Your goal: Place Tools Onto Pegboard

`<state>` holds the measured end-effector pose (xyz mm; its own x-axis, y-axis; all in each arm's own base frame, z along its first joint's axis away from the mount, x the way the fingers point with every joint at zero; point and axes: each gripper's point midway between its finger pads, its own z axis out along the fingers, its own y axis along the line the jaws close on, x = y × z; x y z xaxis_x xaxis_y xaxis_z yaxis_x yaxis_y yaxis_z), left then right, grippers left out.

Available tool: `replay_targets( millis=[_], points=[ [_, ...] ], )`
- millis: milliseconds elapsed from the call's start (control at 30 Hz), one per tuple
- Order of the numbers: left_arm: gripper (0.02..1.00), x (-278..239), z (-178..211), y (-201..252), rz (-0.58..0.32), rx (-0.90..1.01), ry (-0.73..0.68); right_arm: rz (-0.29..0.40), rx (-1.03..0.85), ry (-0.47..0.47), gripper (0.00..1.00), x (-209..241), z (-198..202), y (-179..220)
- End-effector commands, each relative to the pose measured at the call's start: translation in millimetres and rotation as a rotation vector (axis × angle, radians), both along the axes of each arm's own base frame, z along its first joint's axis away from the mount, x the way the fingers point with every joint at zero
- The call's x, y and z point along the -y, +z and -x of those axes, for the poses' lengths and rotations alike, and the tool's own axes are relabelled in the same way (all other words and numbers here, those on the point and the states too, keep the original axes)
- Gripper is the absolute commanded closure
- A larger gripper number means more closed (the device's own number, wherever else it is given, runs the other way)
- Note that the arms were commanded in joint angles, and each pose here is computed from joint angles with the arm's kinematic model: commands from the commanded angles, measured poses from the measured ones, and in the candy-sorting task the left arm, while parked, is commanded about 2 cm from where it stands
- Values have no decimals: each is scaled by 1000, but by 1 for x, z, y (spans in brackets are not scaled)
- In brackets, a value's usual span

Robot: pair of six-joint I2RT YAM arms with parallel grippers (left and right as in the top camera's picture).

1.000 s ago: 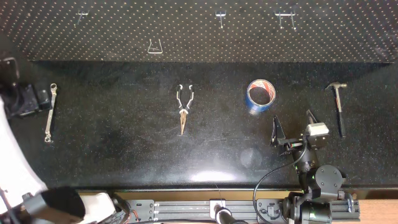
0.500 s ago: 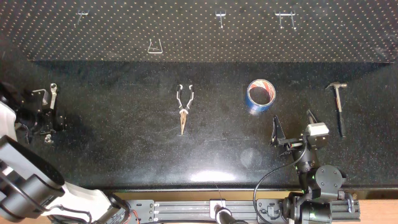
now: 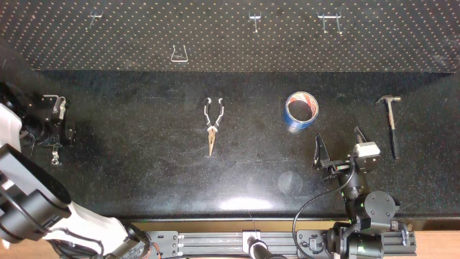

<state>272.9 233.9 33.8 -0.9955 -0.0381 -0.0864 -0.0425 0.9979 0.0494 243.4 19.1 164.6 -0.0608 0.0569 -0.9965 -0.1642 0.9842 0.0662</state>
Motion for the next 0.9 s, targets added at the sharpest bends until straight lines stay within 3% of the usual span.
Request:
replay_targets(
  millis=[33, 200, 233, 300, 333, 600, 667, 800, 900],
  points=[
    [23, -5, 0, -14, 20, -20, 7, -8, -2, 7, 47, -1, 0, -2],
    [34, -1, 3, -28, 67, -39, 57, -8, -2, 7, 49, -1, 0, -2],
    [185, -1, 2, -29, 67, -38, 57, -8, -2, 7, 47, -1, 0, -2],
    [919, -1, 2, -29, 66, -39, 56, -8, -2, 7, 47, -1, 0, -2],
    [989, -2, 2, -29, 65, -37, 57, -8, -2, 7, 47, -1, 0, -2],
    [989, 4, 8, -19, 75, -49, 56, -8, -2, 7, 47, -1, 0, -2],
    [991, 14, 16, 18, 61, -26, 58, -8, -2, 7, 47, -1, 0, -2],
    [991, 38, 17, 109, -89, 208, 157, -8, -2, 7, 49, -1, 0, -2],
    [989, 89, 33, 118, -105, 289, 136, -8, -2, 7, 49, -1, 0, -2]
  ],
)
